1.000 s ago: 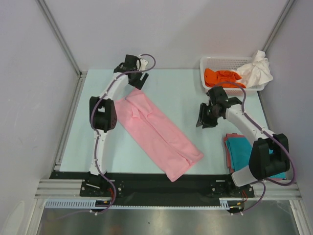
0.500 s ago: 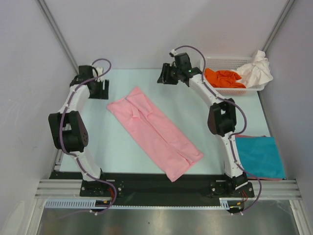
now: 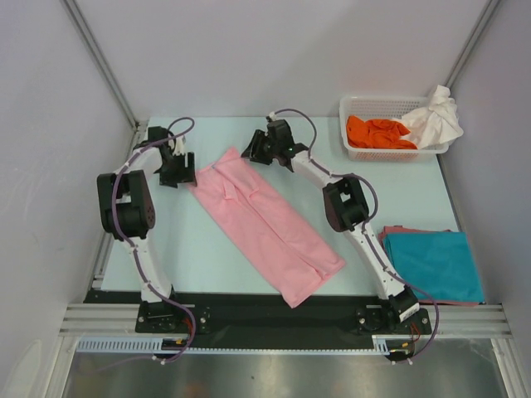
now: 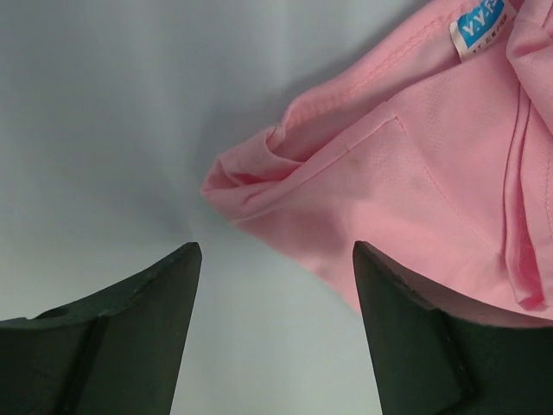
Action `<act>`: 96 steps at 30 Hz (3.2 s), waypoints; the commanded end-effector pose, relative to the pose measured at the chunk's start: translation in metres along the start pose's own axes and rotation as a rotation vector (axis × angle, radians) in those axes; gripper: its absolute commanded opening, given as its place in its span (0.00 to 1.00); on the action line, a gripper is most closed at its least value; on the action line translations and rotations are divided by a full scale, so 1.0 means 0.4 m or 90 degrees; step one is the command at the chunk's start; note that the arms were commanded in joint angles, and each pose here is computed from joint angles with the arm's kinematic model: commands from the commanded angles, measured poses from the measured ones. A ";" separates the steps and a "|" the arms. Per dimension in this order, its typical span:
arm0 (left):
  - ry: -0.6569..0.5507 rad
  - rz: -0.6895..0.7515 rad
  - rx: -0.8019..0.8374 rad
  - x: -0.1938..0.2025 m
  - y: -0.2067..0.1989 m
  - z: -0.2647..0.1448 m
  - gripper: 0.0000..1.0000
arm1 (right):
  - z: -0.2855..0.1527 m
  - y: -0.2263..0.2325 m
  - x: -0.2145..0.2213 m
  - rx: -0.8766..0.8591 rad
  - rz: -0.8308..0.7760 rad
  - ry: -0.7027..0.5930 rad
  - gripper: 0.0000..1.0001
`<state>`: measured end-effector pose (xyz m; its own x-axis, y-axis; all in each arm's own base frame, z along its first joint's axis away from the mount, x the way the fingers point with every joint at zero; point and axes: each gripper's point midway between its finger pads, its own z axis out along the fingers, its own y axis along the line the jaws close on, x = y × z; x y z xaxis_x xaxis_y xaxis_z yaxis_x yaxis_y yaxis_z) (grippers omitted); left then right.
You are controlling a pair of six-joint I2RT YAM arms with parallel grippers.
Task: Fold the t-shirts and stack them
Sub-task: Fold the tshirt
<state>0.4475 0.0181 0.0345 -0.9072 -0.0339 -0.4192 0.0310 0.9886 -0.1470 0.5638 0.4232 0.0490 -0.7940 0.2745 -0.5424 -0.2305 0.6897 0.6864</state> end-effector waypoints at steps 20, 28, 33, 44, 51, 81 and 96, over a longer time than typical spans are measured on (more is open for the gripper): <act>-0.063 -0.043 0.106 -0.189 -0.099 0.103 0.00 | 0.058 0.033 -0.095 -0.042 0.188 -0.152 0.00; -0.138 0.043 0.147 -0.369 -0.317 0.139 0.00 | -0.053 -0.131 -0.213 0.115 0.229 -0.277 0.00; -0.157 0.049 0.181 -0.385 -0.413 0.177 0.01 | -0.142 -0.236 -0.244 0.175 0.252 -0.302 0.00; -0.211 0.044 0.193 -0.445 -0.445 0.160 0.68 | -0.198 -0.286 -0.260 0.216 0.216 -0.287 0.48; -0.347 0.098 0.078 -0.584 -0.359 -0.050 0.88 | -0.350 -0.229 -0.341 0.249 0.087 -0.271 0.63; -0.166 1.044 0.357 0.568 -0.601 -0.394 0.76 | -0.979 -0.118 0.634 0.214 -0.039 0.308 0.57; -0.074 1.235 0.437 0.802 -0.622 -0.238 0.76 | -0.949 -0.143 0.745 0.192 -0.011 0.360 0.56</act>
<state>0.1094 -0.2126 0.0259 0.4568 0.7803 -0.4271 0.8894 -0.4087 0.2046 0.1266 0.2029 0.0333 -0.9827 -0.0930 -0.1601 -0.1552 0.8854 0.4382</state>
